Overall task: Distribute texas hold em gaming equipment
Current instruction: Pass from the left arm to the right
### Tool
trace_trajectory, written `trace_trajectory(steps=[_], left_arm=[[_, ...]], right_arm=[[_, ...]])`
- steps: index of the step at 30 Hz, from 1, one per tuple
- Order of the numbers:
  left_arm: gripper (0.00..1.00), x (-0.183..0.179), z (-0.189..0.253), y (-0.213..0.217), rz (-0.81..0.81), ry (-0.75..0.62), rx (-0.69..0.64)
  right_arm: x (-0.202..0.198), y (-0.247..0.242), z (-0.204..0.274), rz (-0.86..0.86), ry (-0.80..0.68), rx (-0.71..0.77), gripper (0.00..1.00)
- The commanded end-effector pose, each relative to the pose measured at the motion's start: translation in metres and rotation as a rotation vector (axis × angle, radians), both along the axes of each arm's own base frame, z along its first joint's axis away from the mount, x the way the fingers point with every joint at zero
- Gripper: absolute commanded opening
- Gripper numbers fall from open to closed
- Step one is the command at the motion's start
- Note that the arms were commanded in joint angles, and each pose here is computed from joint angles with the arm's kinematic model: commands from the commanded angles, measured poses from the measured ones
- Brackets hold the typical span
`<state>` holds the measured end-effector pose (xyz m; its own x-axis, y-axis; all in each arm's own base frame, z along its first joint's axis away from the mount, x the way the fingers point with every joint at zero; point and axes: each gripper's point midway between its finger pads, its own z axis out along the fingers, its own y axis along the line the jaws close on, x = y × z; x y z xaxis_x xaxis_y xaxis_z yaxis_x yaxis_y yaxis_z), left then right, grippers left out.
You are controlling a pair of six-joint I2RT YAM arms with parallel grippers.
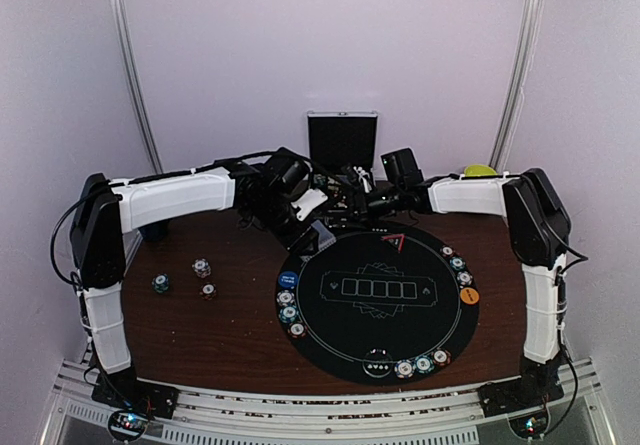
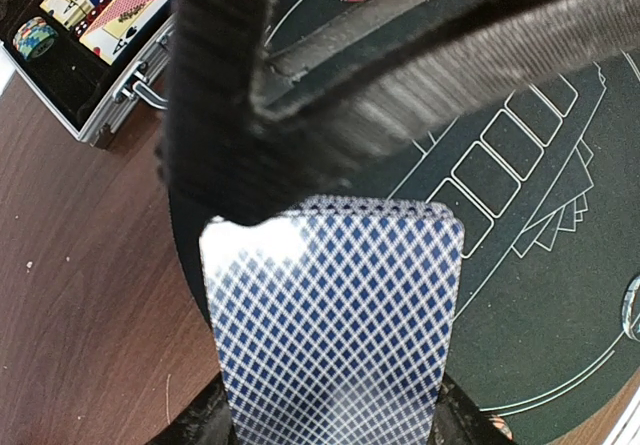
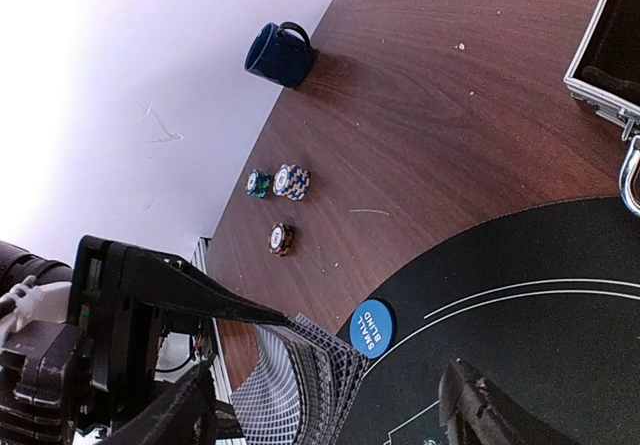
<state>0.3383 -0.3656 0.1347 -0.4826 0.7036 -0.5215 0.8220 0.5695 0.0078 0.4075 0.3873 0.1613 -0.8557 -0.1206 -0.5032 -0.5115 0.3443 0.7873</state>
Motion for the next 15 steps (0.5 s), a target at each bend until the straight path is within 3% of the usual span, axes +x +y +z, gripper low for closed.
trace_trajectory(steps=[1,15], left_arm=[[0.58,0.008,0.023,-0.012,0.004,-0.061,-0.058],[0.58,0.003,0.02,-0.022,-0.02,-0.063,-0.052]], right_arm=[[-0.013,0.001,-0.011,0.05,0.009,-0.027,0.78],[-0.028,0.016,-0.031,0.118,0.056,-0.063,0.72]])
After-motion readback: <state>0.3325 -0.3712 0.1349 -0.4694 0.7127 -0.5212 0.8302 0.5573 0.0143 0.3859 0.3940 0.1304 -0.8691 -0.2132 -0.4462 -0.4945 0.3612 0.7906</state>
